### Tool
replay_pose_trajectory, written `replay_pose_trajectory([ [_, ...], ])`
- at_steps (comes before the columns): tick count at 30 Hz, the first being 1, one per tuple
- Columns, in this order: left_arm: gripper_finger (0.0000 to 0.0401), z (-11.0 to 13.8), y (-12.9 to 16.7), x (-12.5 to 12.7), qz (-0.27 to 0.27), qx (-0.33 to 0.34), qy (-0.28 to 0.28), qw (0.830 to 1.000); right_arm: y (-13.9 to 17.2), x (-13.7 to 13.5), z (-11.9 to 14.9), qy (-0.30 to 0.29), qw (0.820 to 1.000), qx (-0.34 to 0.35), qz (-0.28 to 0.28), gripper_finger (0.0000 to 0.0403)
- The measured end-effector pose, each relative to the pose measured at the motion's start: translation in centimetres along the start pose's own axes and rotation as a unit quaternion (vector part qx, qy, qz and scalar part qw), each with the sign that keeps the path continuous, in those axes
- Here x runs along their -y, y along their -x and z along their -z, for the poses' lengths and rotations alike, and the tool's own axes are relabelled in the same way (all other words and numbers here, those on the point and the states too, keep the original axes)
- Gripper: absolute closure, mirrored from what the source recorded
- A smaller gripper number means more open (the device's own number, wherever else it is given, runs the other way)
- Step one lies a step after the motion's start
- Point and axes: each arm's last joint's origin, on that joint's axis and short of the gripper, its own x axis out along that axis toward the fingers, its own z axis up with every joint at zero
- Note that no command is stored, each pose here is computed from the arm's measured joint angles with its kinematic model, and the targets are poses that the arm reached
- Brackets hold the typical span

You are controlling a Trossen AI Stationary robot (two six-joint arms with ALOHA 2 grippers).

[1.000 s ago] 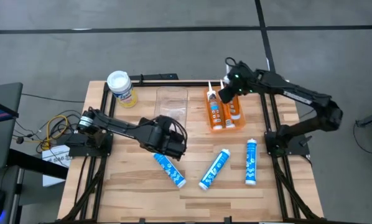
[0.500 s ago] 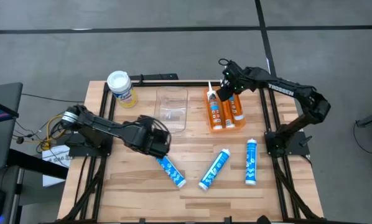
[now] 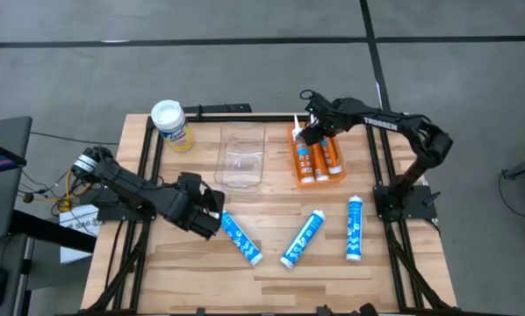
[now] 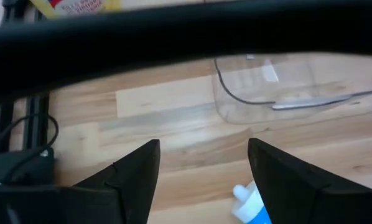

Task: Pick & place silicon tubes, Sealant and Lysol wipes
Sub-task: Put the orange sealant into the orange bin

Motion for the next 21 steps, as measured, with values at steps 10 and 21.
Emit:
replay_pose_trajectory([
  [10,0.0165,0.50,0.24,-0.06,0.006,-0.009,0.003,1.000,-0.17,-0.25,0.24,0.001,1.000,-0.008,0.006,0.0179],
  [21,0.0165,0.52,0.23,0.01,0.009,-0.010,0.003,1.000,-0.13,0.04,0.60,0.006,0.999,-0.024,0.024,0.0159],
])
